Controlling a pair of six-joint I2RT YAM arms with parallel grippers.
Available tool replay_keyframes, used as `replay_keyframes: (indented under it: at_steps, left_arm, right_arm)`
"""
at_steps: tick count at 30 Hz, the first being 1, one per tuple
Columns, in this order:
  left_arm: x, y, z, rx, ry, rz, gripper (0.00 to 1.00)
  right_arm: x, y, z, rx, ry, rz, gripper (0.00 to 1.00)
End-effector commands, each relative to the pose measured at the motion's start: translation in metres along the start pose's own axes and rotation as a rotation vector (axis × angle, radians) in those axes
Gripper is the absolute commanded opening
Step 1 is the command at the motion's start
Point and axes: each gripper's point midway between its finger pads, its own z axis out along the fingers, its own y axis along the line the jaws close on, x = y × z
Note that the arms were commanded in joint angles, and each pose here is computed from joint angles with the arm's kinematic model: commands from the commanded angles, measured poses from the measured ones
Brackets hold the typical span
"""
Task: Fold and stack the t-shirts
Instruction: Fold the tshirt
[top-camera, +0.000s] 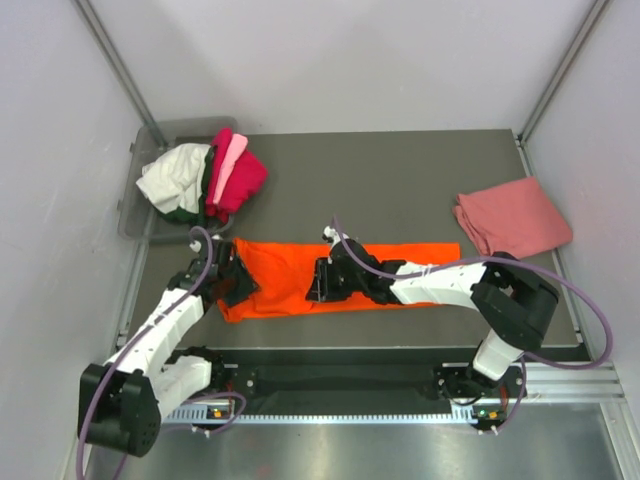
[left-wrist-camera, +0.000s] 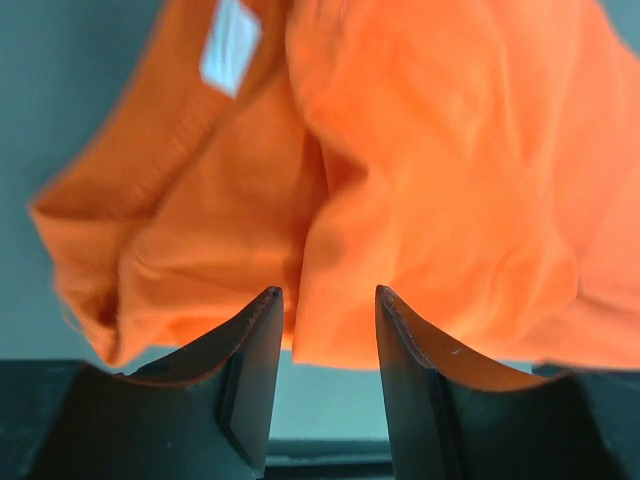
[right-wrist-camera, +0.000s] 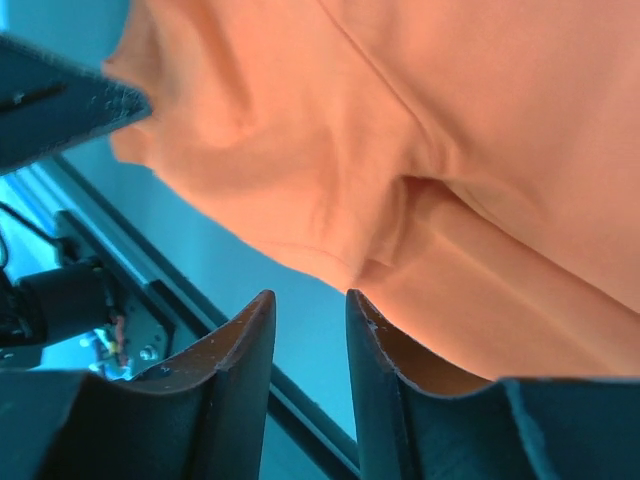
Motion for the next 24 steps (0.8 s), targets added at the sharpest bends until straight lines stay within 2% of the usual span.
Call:
replay_keyframes:
  at_steps: [1, 4, 5, 7, 8, 11, 14, 16, 19, 22, 23, 24]
  left_arm:
    - [0.019, -0.008, 0.001, 0.099, 0.056, -0.036, 0.47]
    - [0.024, -0.002, 0.006, 0.077, 0.063, -0.045, 0.46]
    - [0.024, -0.002, 0.008, 0.075, 0.066, -0.042, 0.42]
    - [0.025, -0.001, 0.01, 0.071, 0.07, -0.04, 0.41]
    - [0.025, -0.002, 0.011, 0.075, 0.072, -0.038, 0.36]
    - [0.027, -0.004, 0.012, 0.09, 0.083, -0.036, 0.33]
    - [0.032, -0.005, 0.014, 0.106, 0.1, -0.039, 0.23]
    - [0.034, -0.006, 0.014, 0.114, 0.107, -0.044, 0.11]
    - [0.034, -0.005, 0.011, 0.113, 0.106, -0.047, 0.07]
    - [0.033, -0.005, 0.006, 0.109, 0.099, -0.05, 0.0]
    - [0.033, -0.005, 0.005, 0.106, 0.098, -0.051, 0.0]
    - [0.033, -0.002, 0.002, 0.094, 0.099, -0.054, 0.0]
  right_arm:
    - [0.001, -0.011, 0.004, 0.026, -0.015, -0.031, 0.35]
    - [0.004, -0.013, 0.012, 0.025, 0.0, -0.048, 0.33]
    - [0.006, -0.016, 0.017, 0.033, 0.01, -0.05, 0.33]
    - [0.006, -0.015, 0.021, 0.028, 0.018, -0.057, 0.33]
    - [0.008, -0.017, 0.025, 0.03, 0.025, -0.059, 0.33]
    - [0.009, -0.017, 0.03, 0.028, 0.029, -0.062, 0.35]
    - [0.009, -0.016, 0.034, 0.023, 0.032, -0.064, 0.35]
    - [0.008, -0.013, 0.034, 0.015, 0.03, -0.068, 0.35]
    - [0.006, -0.012, 0.035, 0.015, 0.025, -0.081, 0.35]
    - [0.003, -0.011, 0.035, 0.021, 0.023, -0.088, 0.22]
    - [0.003, -0.011, 0.036, 0.022, 0.025, -0.091, 0.11]
    - [0.002, -0.01, 0.036, 0.024, 0.027, -0.092, 0.05]
